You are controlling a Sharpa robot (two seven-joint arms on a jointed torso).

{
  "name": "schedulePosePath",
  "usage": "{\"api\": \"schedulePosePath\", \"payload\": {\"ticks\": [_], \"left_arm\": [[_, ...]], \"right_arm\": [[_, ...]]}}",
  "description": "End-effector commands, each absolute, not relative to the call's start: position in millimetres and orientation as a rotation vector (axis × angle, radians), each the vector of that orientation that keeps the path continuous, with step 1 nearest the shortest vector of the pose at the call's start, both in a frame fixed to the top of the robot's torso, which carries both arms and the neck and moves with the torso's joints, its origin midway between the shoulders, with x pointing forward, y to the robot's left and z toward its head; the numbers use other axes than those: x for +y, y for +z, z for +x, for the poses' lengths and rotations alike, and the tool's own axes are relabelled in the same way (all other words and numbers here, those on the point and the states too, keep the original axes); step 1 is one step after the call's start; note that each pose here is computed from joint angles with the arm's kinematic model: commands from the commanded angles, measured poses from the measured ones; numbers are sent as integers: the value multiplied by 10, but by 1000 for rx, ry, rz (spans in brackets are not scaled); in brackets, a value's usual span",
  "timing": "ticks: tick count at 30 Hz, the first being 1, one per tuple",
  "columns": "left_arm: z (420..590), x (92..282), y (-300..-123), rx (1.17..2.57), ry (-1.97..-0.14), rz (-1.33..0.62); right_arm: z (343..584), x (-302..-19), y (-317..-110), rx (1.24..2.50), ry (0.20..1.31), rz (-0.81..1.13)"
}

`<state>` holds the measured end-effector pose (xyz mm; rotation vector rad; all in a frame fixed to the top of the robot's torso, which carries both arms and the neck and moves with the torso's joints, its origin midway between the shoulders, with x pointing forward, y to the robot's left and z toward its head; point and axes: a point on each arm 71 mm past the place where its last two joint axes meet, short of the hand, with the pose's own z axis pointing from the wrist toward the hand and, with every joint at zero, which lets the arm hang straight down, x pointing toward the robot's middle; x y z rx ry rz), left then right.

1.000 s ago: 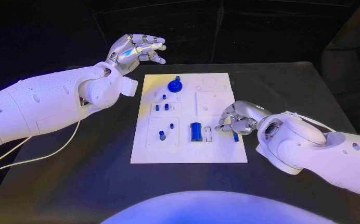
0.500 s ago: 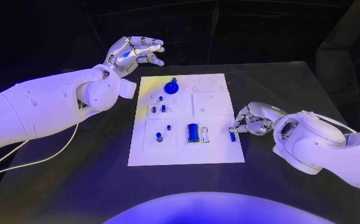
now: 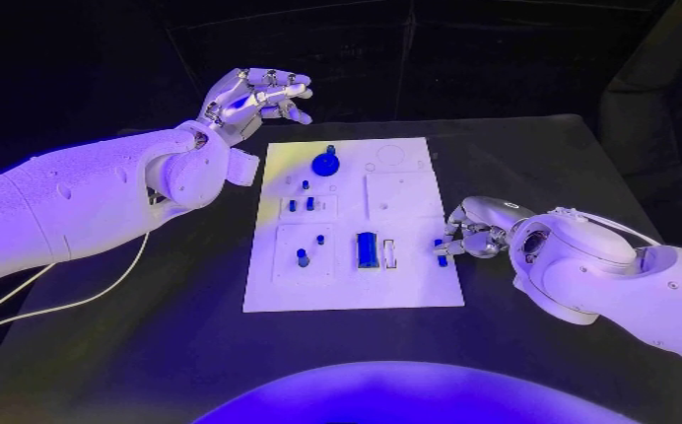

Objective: Assemble the parts on the task board

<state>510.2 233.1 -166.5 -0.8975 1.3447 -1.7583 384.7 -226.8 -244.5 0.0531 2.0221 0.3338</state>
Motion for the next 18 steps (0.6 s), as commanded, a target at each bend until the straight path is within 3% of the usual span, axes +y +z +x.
{"api": "schedulePosePath", "payload": {"ticks": [1,18], "left_arm": [[5101,2326,-1650,1339,-1777,-894],[5104,2341,-1652,1339,-1774,-895]], "right_arm": [[3846,-2263,-2470,2051,296,13],[3884,-2125,-2529,2050,228,-111]]}}
